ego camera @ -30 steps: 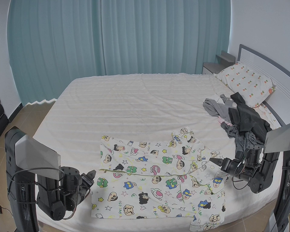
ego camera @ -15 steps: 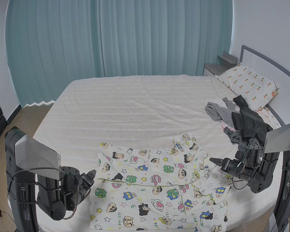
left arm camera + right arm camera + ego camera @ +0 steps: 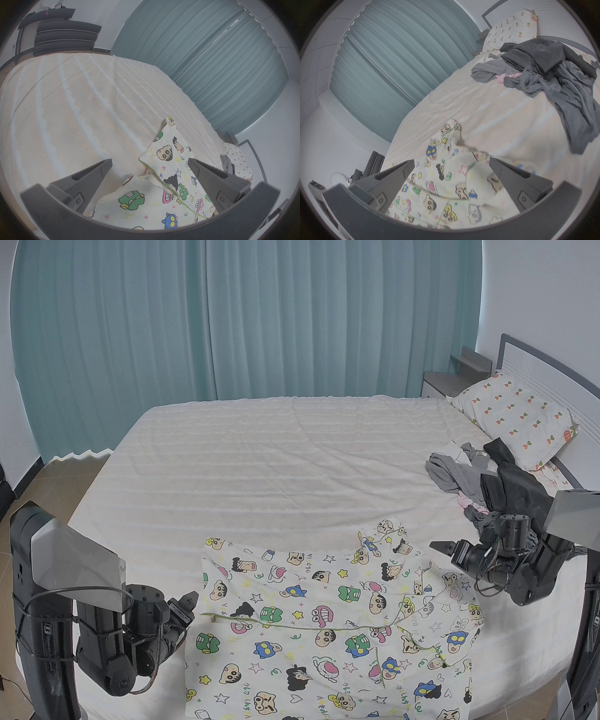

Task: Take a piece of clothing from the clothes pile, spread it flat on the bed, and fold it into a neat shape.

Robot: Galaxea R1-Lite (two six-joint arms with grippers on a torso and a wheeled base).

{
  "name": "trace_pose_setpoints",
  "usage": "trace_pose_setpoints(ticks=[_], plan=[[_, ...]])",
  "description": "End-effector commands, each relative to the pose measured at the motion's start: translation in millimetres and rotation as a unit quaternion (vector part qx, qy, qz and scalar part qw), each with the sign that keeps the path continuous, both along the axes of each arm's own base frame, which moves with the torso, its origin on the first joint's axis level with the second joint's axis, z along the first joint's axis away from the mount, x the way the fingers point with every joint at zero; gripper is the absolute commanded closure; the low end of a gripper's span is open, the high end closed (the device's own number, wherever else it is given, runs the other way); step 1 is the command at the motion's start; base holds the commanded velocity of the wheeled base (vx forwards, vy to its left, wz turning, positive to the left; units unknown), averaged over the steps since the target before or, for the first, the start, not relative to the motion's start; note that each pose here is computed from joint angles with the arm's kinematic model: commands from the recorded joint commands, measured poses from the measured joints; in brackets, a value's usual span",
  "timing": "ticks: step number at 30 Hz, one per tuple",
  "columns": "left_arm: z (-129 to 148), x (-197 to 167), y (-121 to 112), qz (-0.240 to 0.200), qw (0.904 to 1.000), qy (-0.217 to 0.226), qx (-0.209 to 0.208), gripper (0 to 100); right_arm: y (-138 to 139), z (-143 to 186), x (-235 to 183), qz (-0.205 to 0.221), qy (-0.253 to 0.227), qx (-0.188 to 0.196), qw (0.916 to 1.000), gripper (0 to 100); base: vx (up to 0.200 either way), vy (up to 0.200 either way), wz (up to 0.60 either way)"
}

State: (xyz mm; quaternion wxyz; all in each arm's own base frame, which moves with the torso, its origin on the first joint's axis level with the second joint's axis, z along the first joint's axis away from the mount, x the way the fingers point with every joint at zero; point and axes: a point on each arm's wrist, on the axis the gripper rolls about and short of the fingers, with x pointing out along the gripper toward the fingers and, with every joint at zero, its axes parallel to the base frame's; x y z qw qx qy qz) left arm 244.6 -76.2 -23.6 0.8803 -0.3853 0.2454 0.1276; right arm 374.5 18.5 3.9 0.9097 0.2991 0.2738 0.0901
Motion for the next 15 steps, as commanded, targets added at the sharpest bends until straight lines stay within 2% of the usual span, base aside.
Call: trace_pose_setpoints(ticks=[1,4,5,7,15], plan=[[2,0,0,0.006,0.9999,-0.009,0.0,0,13,0,63,0.012,-0.009,0.003,0.9999,0,0.0,0.0,0.0],[2,0,0,0.007,0.9999,-0.009,0.001,0,16,-5,71,0.015,-0.004,0.002,0.9999,0,0.0,0.0,0.0],[2,0,0,0.007,0.9999,-0.01,0.0,0,22,-11,74,0.023,0.019,-0.002,0.9996,0,0.0,0.0,0.0],[2,0,0,0.007,0.9999,-0.01,0.0,0,23,-16,77,0.026,0.032,-0.005,0.9992,0,0.0,0.0,0.0],[2,0,0,0.006,0.9999,-0.008,0.0,0,27,-39,88,0.033,0.053,-0.012,0.998,0,0.0,0.0,0.0]])
